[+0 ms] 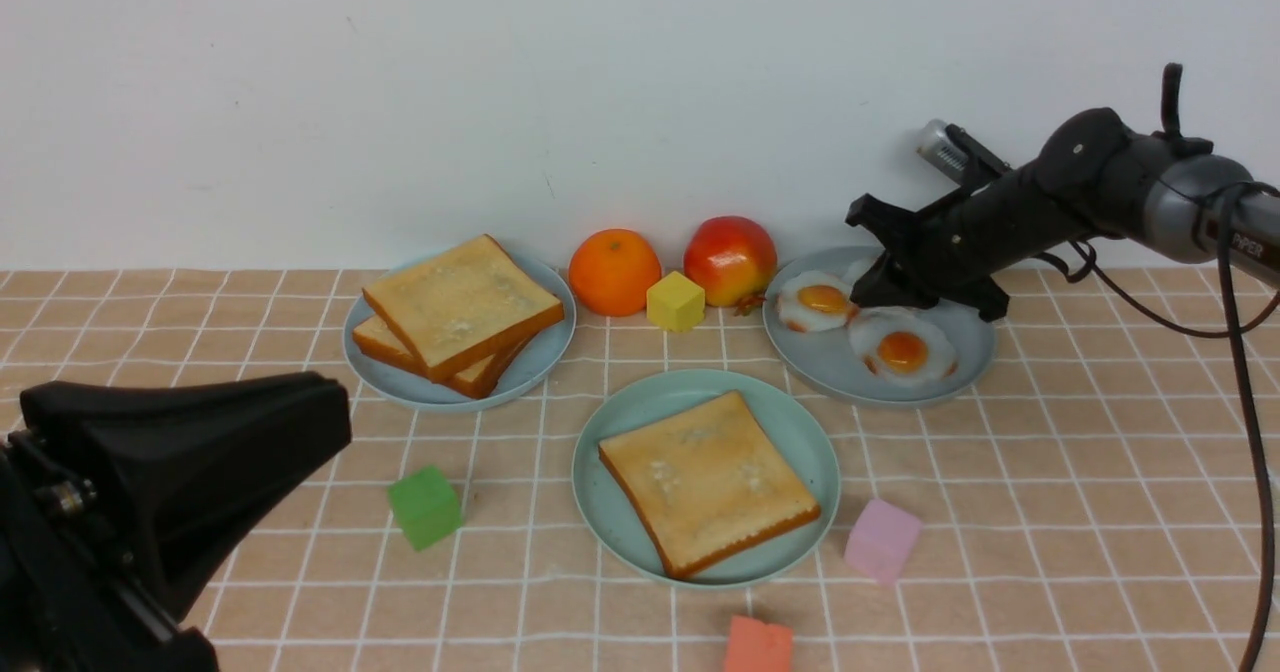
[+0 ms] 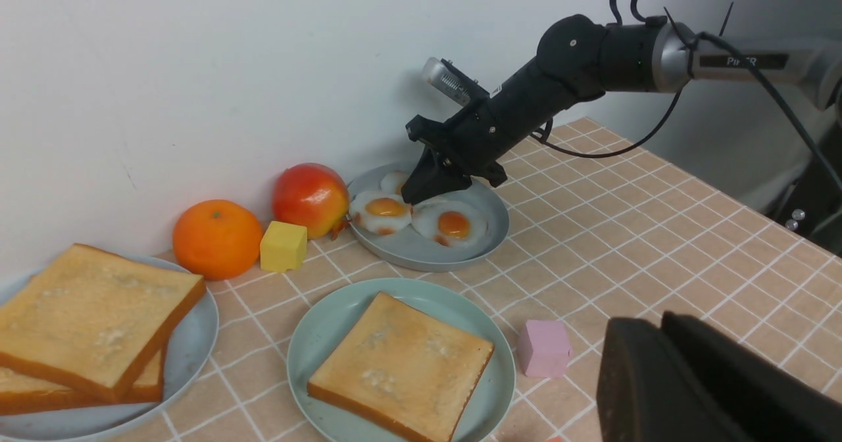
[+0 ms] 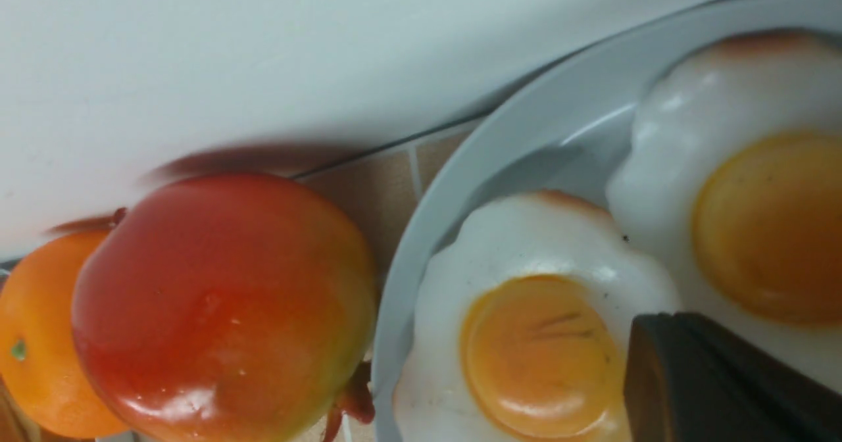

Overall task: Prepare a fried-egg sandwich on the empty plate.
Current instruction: Use the right arm to grab a fried egg

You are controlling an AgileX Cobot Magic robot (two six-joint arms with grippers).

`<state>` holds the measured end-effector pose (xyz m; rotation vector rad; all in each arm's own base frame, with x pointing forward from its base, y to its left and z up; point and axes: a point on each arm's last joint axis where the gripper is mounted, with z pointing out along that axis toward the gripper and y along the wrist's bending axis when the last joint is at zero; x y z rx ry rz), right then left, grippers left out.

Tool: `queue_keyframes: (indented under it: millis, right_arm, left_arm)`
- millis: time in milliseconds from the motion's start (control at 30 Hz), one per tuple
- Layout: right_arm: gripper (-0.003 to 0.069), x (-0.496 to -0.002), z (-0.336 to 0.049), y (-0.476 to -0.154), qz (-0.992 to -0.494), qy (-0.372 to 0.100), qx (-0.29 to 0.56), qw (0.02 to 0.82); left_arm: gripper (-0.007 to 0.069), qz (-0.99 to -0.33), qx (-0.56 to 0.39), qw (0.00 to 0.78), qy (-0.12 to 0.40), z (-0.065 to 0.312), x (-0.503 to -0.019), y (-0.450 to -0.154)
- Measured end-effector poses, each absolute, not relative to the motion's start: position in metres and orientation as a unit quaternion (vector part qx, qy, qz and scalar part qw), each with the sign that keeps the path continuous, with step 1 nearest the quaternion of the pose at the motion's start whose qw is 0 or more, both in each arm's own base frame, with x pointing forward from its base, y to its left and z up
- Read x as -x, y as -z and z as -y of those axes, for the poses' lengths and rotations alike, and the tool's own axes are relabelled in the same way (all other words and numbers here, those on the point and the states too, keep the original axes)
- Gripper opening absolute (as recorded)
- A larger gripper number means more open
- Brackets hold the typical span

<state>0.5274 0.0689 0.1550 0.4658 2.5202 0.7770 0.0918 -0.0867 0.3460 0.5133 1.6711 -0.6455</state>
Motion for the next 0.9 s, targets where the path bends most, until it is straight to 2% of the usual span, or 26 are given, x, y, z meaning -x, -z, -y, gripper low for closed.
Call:
queue_keyframes:
  millis: [167, 300, 467, 500, 533, 567, 600, 633, 833, 867, 900]
  right_arm:
    - [-0.0013, -0.526, -0.068, -0.164, -0.92, -0.274, -0.142, 0.241]
    - [-0.0008, -0.521, -0.071, -0.181, -0.929, -0.259, -0.074, 0.255]
    - [0.0046, -0.501, -0.107, -0.216, -0.921, -0.161, 0.197, 0.295]
    - [0.0073, -0.498, -0.117, -0.217, -0.915, -0.14, 0.239, 0.293]
    - [0.0079, -0.498, -0.117, -0.217, -0.914, -0.138, 0.243, 0.293]
    - [0.0129, -0.493, -0.131, -0.215, -0.904, -0.106, 0.301, 0.285]
    - [0.0146, -0.492, -0.134, -0.214, -0.901, -0.099, 0.314, 0.282]
    - [0.0223, -0.489, -0.145, -0.208, -0.892, -0.069, 0.356, 0.271]
    - [0.0515, -0.489, -0.153, -0.193, -0.868, 0.022, 0.428, 0.251]
    - [0.0523, -0.489, -0.153, -0.193, -0.867, 0.024, 0.429, 0.25]
    - [0.0564, -0.49, -0.153, -0.194, -0.863, 0.034, 0.433, 0.256]
  left_arm:
    - [0.0049, -0.72, -0.221, 0.596, 0.278, 0.087, -0.092, -0.346]
    - [0.005, -0.72, -0.221, 0.596, 0.278, 0.087, -0.092, -0.346]
    - [0.005, -0.717, -0.227, 0.601, 0.27, 0.086, -0.092, -0.346]
    - [0.0051, -0.716, -0.229, 0.602, 0.268, 0.086, -0.092, -0.346]
    - [0.0052, -0.716, -0.229, 0.602, 0.267, 0.086, -0.092, -0.346]
    - [0.0053, -0.715, -0.232, 0.604, 0.264, 0.086, -0.092, -0.346]
    - [0.0053, -0.715, -0.232, 0.604, 0.264, 0.086, -0.092, -0.346]
    - [0.0056, -0.715, -0.233, 0.605, 0.263, 0.086, -0.092, -0.346]
    - [0.0061, -0.714, -0.234, 0.605, 0.261, 0.086, -0.092, -0.346]
    - [0.0061, -0.714, -0.234, 0.605, 0.261, 0.086, -0.092, -0.346]
    - [0.0064, -0.715, -0.234, 0.605, 0.261, 0.086, -0.093, -0.346]
